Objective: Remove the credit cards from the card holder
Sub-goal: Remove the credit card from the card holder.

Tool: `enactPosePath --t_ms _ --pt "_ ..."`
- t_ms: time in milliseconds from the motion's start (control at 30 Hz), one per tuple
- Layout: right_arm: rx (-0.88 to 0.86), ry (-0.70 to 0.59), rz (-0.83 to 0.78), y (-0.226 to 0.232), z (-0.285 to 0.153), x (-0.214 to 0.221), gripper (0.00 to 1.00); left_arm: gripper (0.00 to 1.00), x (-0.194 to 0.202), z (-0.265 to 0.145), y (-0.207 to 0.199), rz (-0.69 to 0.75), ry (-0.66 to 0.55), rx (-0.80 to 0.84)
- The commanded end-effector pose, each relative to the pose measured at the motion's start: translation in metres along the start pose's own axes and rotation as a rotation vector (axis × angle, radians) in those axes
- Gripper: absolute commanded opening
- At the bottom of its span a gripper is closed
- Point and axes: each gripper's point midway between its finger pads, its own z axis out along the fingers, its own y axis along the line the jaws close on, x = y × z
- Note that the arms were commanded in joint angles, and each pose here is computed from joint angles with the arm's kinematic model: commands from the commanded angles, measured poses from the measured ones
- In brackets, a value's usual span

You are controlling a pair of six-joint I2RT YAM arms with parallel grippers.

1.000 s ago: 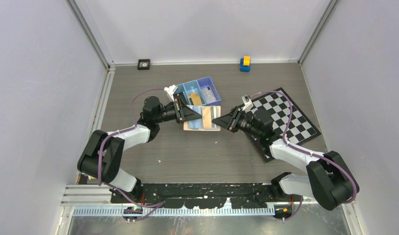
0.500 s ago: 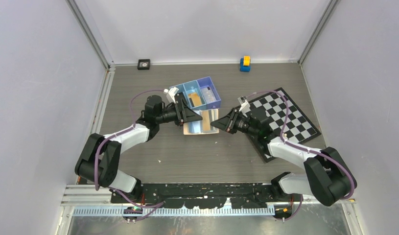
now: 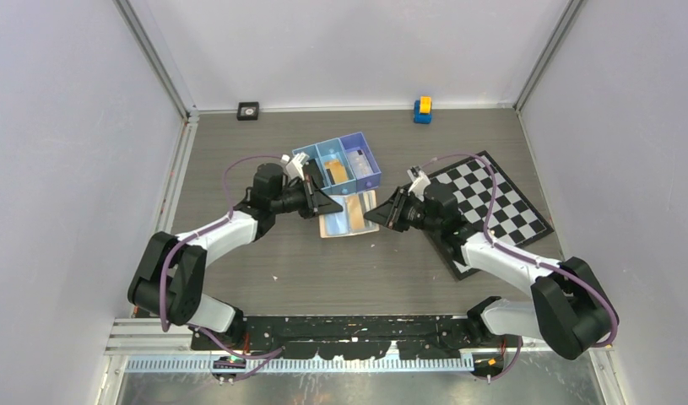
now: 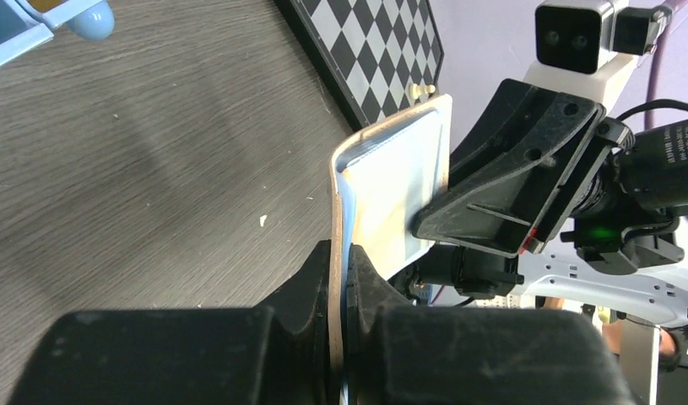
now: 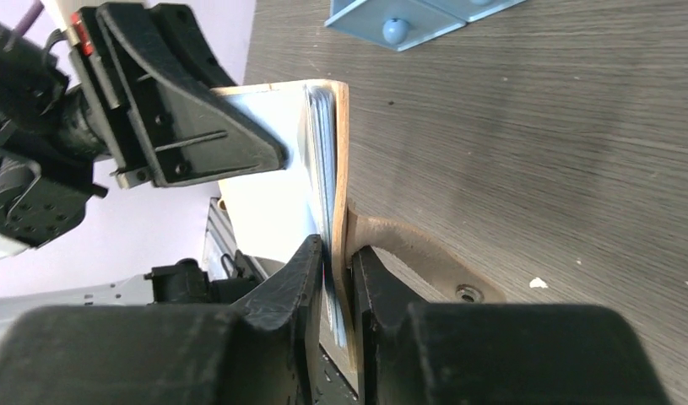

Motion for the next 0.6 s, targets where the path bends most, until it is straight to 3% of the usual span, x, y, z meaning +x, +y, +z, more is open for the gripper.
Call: enactPosePath --t_ms 0,100,133,333,567 --pt "0.218 -0.12 -0.048 -0.026 -0.004 -0.035 0.26 0.01 -0.013 -0.008 -0.024 0.077 -0.037 0.043" --pt "0.282 -0.109 -0.051 -0.037 -0.005 -0.035 0.45 0.0 -0.012 -0.007 -0.023 0.075 -0.032 0.043" --pt "0.283 -0.101 -0.051 -0.038 -0.005 -0.034 0.48 0.0 -0.012 -0.007 -0.024 0.074 -0.03 0.045" --pt "0.171 -0.044 -0.049 -0.021 0.005 -0.025 0.48 0.0 -0.012 -0.006 -0.027 0.076 -0.026 0.066" --pt "0.215 -0.026 -0.04 -0.031 0.007 -0.022 0.49 0.0 -0.012 -0.007 -0.035 0.077 -0.023 0.111"
